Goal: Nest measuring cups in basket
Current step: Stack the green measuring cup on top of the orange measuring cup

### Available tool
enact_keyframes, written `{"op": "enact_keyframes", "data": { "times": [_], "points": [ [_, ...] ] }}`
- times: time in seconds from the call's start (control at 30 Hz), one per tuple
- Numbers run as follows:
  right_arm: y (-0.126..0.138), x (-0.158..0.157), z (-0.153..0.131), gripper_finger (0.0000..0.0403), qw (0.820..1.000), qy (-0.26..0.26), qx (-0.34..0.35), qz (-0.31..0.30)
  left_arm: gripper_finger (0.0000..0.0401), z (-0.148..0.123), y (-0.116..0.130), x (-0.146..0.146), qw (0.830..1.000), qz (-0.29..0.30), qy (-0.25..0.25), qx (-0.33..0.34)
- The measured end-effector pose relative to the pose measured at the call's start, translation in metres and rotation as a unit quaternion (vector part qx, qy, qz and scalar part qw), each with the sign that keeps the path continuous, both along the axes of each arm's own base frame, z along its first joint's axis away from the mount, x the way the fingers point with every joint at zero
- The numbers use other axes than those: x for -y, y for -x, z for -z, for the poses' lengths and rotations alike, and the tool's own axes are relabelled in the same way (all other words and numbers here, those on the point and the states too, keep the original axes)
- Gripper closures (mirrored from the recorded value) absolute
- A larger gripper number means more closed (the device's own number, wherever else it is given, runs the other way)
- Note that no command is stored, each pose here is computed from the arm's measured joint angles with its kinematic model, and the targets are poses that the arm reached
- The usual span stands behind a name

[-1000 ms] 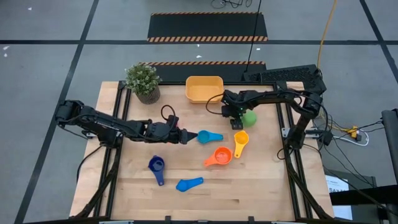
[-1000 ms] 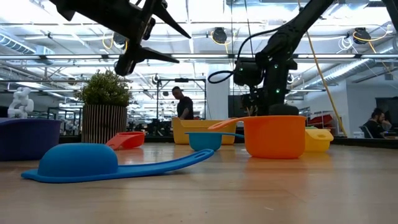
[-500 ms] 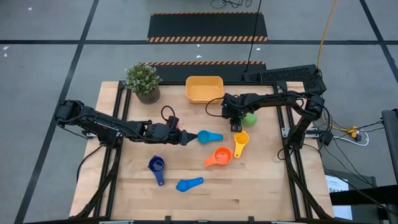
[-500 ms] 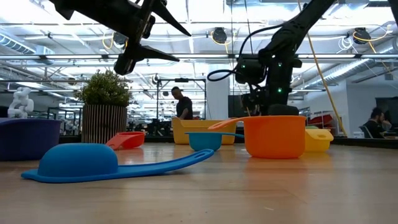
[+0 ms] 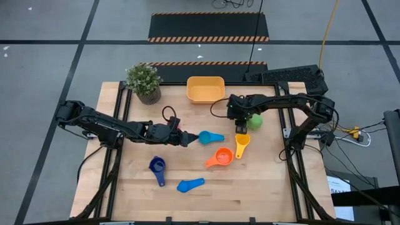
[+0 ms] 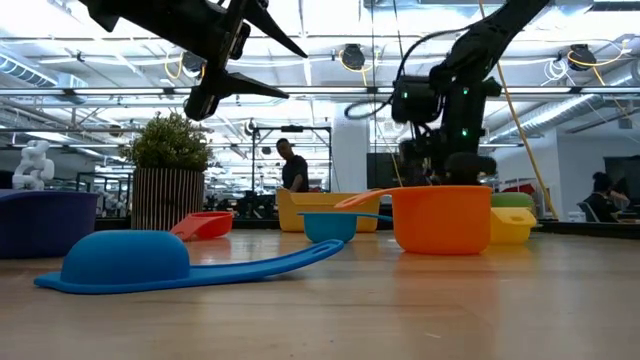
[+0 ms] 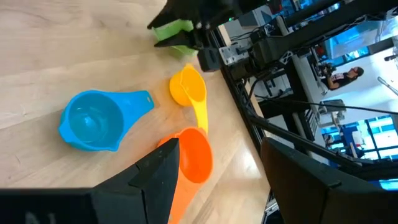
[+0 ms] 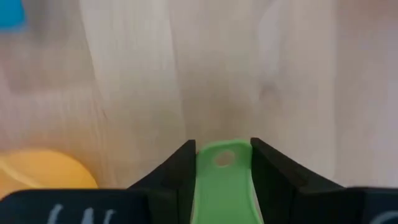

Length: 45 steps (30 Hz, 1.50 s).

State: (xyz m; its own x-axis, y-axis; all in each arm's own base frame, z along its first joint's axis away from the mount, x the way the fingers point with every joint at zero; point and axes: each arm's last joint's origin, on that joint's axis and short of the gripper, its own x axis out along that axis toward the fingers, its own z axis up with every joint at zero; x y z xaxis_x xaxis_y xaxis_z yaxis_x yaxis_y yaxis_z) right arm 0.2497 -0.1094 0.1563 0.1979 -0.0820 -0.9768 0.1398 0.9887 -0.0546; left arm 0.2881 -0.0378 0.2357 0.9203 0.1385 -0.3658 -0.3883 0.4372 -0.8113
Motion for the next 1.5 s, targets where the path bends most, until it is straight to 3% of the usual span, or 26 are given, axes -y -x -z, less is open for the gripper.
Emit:
{"op": "enact_keyframes", "data": {
  "times": [0.43, 0.73, 1.0, 1.23, 1.5],
  "points": [
    [0.016, -0.009, -0.045, 0.0289, 0.995, -0.013, 0.08, 0.049, 0.0174, -0.005, -0.002, 0.0, 1.0, 0.004, -0.009, 0.023],
    [0.024, -0.02, -0.072, 0.0287, 0.978, -0.108, 0.168, 0.064, 0.0174, -0.014, -0.005, 0.001, 0.997, 0.013, -0.031, 0.072],
    [0.025, -0.028, -0.093, 0.0285, 0.938, -0.225, 0.258, 0.059, 0.0174, -0.019, -0.006, 0.0, 0.994, 0.036, -0.04, 0.095],
    [0.017, -0.028, -0.103, 0.0285, 0.905, -0.287, 0.307, 0.063, 0.0174, -0.021, -0.008, -0.007, 0.992, 0.061, -0.041, 0.102],
    [0.009, -0.028, -0.117, 0.0286, 0.857, -0.37, 0.353, 0.057, 0.0174, -0.032, -0.01, -0.02, 0.984, 0.052, -0.071, 0.156]
  ]
}}
